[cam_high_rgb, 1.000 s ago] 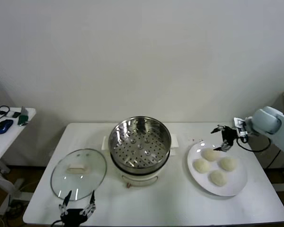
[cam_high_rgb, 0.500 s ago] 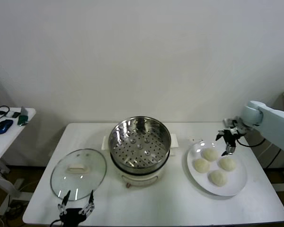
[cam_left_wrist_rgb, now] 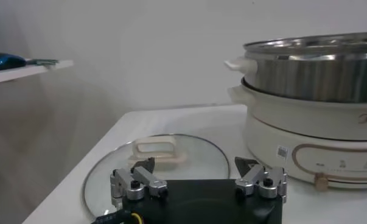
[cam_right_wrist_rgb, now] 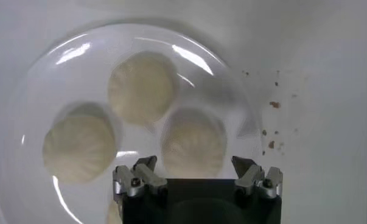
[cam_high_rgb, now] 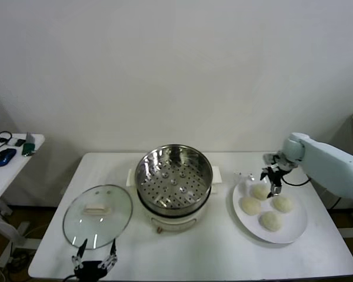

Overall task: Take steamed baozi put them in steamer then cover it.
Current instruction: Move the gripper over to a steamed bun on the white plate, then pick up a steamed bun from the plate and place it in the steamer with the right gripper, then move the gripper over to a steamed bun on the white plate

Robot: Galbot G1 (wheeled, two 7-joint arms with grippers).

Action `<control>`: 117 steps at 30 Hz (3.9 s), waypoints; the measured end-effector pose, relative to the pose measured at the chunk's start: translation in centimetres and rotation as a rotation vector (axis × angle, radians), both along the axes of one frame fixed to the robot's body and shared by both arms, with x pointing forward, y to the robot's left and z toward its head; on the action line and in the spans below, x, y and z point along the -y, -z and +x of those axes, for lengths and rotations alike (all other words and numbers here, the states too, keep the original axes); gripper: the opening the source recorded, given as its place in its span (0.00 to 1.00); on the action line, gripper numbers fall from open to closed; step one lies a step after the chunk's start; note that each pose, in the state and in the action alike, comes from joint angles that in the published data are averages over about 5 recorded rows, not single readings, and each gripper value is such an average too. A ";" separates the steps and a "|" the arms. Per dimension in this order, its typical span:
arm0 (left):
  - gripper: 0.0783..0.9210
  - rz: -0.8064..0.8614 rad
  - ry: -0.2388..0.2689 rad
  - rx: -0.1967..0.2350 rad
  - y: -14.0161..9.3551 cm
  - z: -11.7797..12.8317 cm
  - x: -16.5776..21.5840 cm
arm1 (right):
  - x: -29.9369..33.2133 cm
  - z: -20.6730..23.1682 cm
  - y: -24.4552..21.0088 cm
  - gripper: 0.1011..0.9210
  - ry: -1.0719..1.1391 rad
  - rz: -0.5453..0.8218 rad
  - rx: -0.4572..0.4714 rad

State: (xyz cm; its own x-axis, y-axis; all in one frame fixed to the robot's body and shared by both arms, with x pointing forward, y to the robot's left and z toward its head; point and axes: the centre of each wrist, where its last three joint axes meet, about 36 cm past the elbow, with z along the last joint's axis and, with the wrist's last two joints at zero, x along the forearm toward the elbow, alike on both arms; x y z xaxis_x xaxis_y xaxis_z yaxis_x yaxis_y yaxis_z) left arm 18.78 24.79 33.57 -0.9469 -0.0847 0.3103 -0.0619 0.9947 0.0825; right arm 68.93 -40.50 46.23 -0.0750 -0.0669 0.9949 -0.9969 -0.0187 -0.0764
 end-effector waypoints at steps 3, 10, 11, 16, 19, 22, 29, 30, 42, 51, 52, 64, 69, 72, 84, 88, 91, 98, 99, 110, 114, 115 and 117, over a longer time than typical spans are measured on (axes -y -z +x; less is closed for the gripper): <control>0.88 0.000 0.000 0.000 0.0 0.1 0.0 | -0.1 0.2 0.5 0.86 0.004 0.002 0.003; 0.88 0.003 -0.002 -0.003 0.1 0.1 0.0 | -0.1 0.2 1.1 0.73 0.003 0.016 0.004; 0.88 0.004 -0.002 -0.004 0.2 0.1 0.0 | -0.1 0.3 1.0 0.72 0.001 0.018 0.004; 0.88 0.010 0.001 -0.006 0.1 0.0 0.1 | -0.6 0.5 -0.3 0.70 -0.029 0.028 0.015; 0.88 0.012 0.004 -0.004 0.0 0.0 0.2 | -1.1 0.9 -2.3 0.70 -0.069 0.027 0.032; 0.88 0.013 0.007 -0.003 -0.1 0.0 0.4 | -2.2 1.6 -5.4 0.70 -0.127 0.025 0.062; 0.88 0.015 0.011 -0.002 -0.2 0.0 0.5 | -7.2 3.6 -16.7 0.70 -0.334 0.032 0.165; 0.88 0.016 0.012 -0.003 -0.2 0.0 0.5 | -8.3 3.7 -18.4 0.70 -0.373 0.035 0.181; 0.88 0.028 0.022 0.002 -0.2 0.3 0.1 | -26.2 -0.5 -29.4 0.70 -0.978 -0.029 0.262; 0.88 0.041 0.021 0.014 -0.4 0.6 -0.4 | -34.2 -1.8 -24.7 0.70 -1.252 -0.119 0.213; 0.88 0.042 0.021 0.015 -0.5 0.6 -0.4 | -34.8 -1.7 -24.0 0.70 -1.268 -0.125 0.210; 0.88 0.040 0.023 0.016 -0.3 0.8 -0.3 | -38.2 0.4 -16.0 0.70 -1.354 -0.121 0.221; 0.88 0.040 0.022 0.016 -0.2 0.7 -0.3 | -38.7 1.3 -13.8 0.70 -1.357 -0.113 0.225; 0.88 0.040 0.020 0.015 -0.2 0.7 -0.3 | -38.9 1.6 -13.0 0.70 -1.357 -0.107 0.228; 0.88 0.041 0.016 0.016 -0.4 0.4 -0.1 | -37.6 2.6 -15.8 0.88 -1.330 -0.051 0.243; 0.88 0.041 0.020 0.019 -0.6 0.4 0.1 | -35.3 3.0 -19.9 0.88 -1.266 -0.046 0.228; 0.88 0.040 0.020 0.020 -0.6 0.5 0.2 | -32.1 3.1 -23.0 0.88 -1.162 -0.037 0.219; 0.88 0.042 0.017 0.023 -0.6 0.7 -0.1 | -20.3 1.1 -26.8 0.88 -0.749 -0.055 0.196; 0.88 0.041 0.017 0.023 -0.6 0.8 -0.1 | -18.6 0.5 -26.5 0.88 -0.685 -0.057 0.186; 0.88 0.030 0.017 0.036 -0.7 1.5 -0.1 | -6.9 -6.8 -17.8 0.88 -0.154 0.000 0.077; 0.88 0.031 0.017 0.033 -0.6 1.5 -0.2 | -5.9 -8.2 -14.2 0.88 -0.075 0.012 0.044; 0.88 0.031 0.017 0.031 -0.6 1.4 -0.2 | -5.7 -8.5 -13.3 0.88 -0.062 0.013 0.037; 0.88 0.031 0.017 0.029 -0.5 1.4 -0.2 | -5.6 -8.8 -11.6 0.88 -0.042 0.012 0.023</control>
